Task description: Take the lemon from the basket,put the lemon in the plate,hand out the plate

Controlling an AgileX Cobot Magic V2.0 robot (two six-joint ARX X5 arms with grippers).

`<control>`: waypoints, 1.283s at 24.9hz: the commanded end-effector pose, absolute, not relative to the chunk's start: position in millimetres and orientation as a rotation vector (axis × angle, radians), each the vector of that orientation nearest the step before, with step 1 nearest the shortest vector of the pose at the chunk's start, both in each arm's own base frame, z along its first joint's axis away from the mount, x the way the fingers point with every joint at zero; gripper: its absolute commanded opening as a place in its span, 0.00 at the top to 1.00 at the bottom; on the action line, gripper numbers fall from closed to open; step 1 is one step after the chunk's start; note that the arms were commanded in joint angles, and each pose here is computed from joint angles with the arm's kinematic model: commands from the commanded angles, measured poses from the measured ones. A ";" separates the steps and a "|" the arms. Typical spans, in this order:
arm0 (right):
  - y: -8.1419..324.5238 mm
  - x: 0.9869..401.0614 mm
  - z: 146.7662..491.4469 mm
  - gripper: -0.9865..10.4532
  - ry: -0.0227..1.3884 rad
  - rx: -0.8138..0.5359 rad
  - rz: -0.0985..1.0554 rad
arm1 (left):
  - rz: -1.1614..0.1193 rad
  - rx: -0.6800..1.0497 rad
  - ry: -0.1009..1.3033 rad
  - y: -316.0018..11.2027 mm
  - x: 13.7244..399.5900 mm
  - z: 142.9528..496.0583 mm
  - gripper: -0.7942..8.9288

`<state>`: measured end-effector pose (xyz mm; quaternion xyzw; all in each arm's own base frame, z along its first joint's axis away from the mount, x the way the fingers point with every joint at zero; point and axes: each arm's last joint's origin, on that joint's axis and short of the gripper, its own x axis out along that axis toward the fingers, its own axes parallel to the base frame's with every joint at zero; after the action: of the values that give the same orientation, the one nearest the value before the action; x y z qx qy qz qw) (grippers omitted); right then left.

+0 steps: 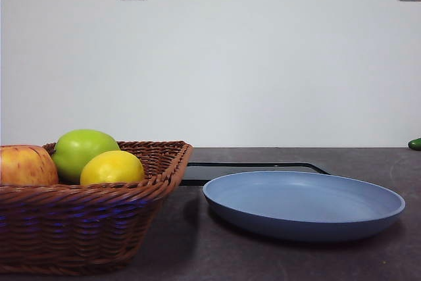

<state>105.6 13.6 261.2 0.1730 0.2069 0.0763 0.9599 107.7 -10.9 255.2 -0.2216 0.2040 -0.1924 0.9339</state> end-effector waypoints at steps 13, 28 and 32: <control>31.0 189.7 233.8 0.78 0.973 0.330 0.442 | -0.495 -0.346 0.587 -24.0 149.3 305.2 0.91; 40.8 248.2 156.1 0.73 1.182 0.355 0.382 | -0.524 -0.343 0.563 -25.5 149.5 309.2 0.91; 41.2 251.0 147.9 0.82 1.207 0.360 0.380 | -0.525 -0.336 0.561 -25.5 149.6 309.2 0.91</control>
<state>246.2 39.9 147.3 0.1666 0.5630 0.1749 0.7904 148.7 -24.9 303.0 -0.1750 0.2868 -0.2490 0.9084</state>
